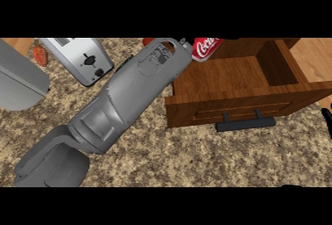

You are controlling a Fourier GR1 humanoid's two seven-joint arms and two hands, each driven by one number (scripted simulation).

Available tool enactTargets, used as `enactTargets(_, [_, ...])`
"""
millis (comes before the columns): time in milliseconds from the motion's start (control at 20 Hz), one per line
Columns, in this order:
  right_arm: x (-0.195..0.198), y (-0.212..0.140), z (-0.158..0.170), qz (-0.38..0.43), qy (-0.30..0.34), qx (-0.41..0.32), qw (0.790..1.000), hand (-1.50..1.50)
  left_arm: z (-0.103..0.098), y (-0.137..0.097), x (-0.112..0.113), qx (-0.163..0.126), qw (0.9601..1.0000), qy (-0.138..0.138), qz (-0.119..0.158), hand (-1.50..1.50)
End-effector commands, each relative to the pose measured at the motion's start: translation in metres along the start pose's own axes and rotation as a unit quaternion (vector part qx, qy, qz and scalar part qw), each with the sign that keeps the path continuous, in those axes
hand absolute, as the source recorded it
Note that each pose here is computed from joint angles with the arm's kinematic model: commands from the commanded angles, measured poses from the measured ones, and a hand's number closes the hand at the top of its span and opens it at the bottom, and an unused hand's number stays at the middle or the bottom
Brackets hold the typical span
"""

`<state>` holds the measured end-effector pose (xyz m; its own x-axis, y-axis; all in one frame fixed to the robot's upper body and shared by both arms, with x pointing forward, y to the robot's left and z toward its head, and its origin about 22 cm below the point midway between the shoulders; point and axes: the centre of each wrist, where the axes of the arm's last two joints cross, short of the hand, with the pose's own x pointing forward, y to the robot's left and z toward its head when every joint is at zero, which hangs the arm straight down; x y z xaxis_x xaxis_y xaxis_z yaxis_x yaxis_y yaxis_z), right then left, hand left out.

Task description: Pick up the can, place it into the drawer and close the drawer

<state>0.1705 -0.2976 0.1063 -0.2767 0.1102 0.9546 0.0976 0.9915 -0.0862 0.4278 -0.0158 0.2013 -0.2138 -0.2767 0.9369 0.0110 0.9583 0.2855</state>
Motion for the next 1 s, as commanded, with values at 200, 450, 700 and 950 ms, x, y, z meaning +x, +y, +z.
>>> enactTargets(200, [-0.002, 0.005, -0.002, 0.003, -0.011, 0.006, 1.000, -1.50, 0.000, 0.002, -0.019, 0.000, 0.9993, -0.018, -0.033, 1.50])
enactTargets(450, [-0.004, -0.002, -0.020, 0.002, -0.007, 0.014, 1.000, -1.50, 0.004, -0.003, -0.021, 0.033, 0.9984, -0.011, -0.044, -1.50])
enactTargets(700, [0.000, 0.010, -0.017, 0.003, -0.013, 0.021, 1.000, -1.50, 0.006, 0.001, -0.040, 0.064, 0.9970, 0.006, -0.043, -1.50])
enactTargets(950, [0.012, 0.010, -0.022, 0.004, -0.023, 0.019, 1.000, -1.50, 0.009, -0.001, -0.043, 0.056, 0.9979, -0.006, -0.032, -1.50])
